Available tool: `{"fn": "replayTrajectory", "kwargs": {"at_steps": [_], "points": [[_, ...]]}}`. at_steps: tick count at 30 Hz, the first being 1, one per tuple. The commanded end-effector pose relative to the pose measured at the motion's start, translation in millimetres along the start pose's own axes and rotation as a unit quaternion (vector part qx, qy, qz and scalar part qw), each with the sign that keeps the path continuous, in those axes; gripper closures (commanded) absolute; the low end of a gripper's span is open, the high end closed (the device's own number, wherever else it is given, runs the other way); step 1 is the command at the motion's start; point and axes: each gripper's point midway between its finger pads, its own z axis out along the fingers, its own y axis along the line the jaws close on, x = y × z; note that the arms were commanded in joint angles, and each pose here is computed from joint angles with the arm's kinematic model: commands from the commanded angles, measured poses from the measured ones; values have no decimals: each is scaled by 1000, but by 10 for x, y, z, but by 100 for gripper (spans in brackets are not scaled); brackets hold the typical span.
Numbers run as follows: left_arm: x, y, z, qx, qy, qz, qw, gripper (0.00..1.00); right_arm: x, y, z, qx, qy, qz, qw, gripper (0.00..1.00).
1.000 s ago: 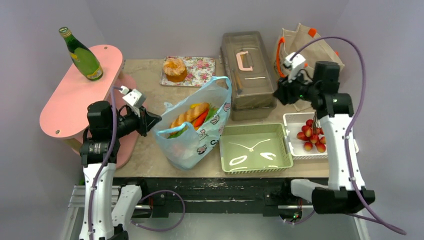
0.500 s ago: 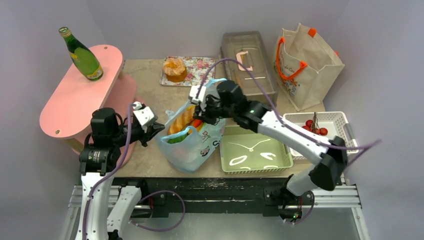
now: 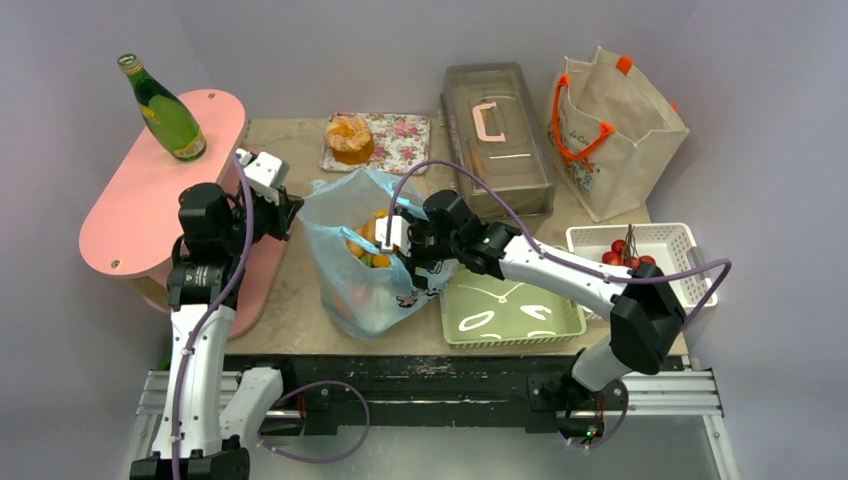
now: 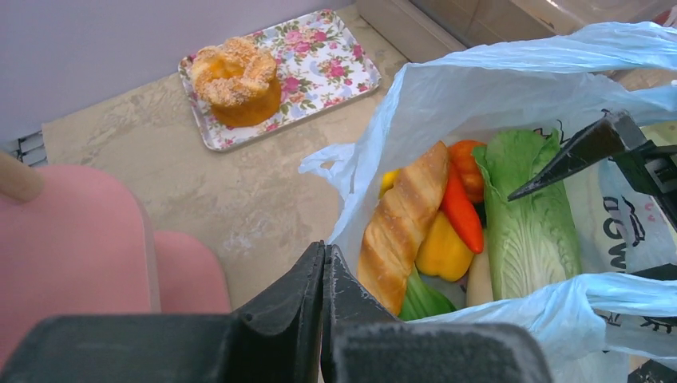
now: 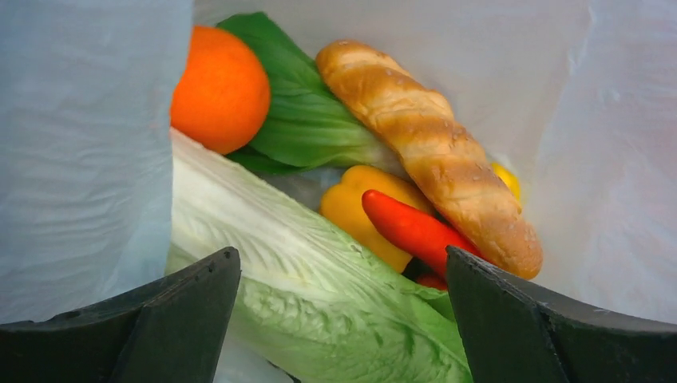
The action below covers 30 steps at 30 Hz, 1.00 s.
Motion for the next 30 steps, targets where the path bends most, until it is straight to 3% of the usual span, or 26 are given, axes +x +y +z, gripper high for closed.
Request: {"fn": "replayTrajectory", "kwargs": {"at_steps": [1, 4, 8, 10, 14, 19, 23, 30], "points": [[-465, -132, -191, 26, -75, 71, 994, 100, -147, 291, -214, -32, -37, -130, 990, 1], [-161, -422, -344, 90, -60, 141, 984, 100, 4, 430, -278, -25, -28, -147, 988, 1], [296, -801, -558, 178, -28, 182, 967, 100, -287, 124, -321, 19, -48, -49, 997, 3], [462, -872, -618, 199, -12, 203, 959, 100, -482, -79, -376, 36, -68, -5, 997, 6], [627, -841, -612, 200, 3, 240, 950, 100, -455, -233, -347, 26, -56, 33, 998, 8], [635, -781, -526, 198, 12, 230, 953, 100, -222, -61, -267, -46, -12, -70, 996, 9], [618, -737, -461, 195, 16, 220, 956, 100, -91, 277, -241, -148, 12, -159, 976, 9], [639, -701, -427, 191, 23, 214, 958, 100, 363, 535, 35, -211, 62, -209, 953, 10]]}}
